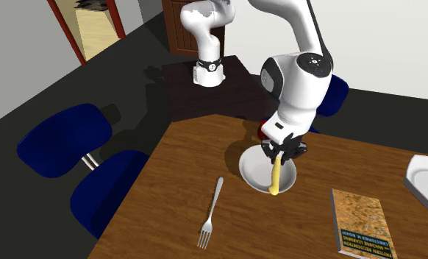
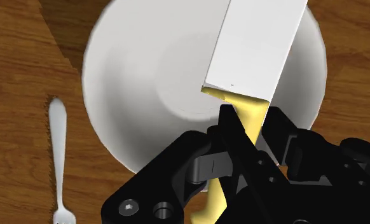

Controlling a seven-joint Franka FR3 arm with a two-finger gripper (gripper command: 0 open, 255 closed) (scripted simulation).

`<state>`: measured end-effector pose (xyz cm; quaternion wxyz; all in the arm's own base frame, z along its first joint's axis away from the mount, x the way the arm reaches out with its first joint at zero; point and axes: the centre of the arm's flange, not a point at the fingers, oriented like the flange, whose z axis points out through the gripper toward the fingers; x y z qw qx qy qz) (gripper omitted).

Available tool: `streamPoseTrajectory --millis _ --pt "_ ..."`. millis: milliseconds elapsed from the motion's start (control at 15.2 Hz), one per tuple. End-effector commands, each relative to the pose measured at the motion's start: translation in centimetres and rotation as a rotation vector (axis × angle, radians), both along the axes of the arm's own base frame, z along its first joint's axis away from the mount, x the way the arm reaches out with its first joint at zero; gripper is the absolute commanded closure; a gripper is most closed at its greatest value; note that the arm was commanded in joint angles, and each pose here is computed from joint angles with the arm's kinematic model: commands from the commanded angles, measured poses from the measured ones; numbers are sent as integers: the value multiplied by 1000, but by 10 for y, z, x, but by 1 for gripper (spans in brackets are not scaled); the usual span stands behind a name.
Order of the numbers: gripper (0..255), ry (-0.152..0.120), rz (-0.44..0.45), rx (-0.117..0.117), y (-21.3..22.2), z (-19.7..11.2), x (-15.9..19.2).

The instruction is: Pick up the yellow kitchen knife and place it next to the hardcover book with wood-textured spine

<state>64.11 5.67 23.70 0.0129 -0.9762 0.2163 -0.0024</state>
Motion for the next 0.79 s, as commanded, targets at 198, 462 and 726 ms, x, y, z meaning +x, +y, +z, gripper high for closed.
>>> streamPoseTrajectory --millis 198,462,726 --pt "255 0 -2 0 67 -2 -2" --pt "255 0 -2 0 120 -2 -4" --pt "255 0 -2 0 173 -2 -7"
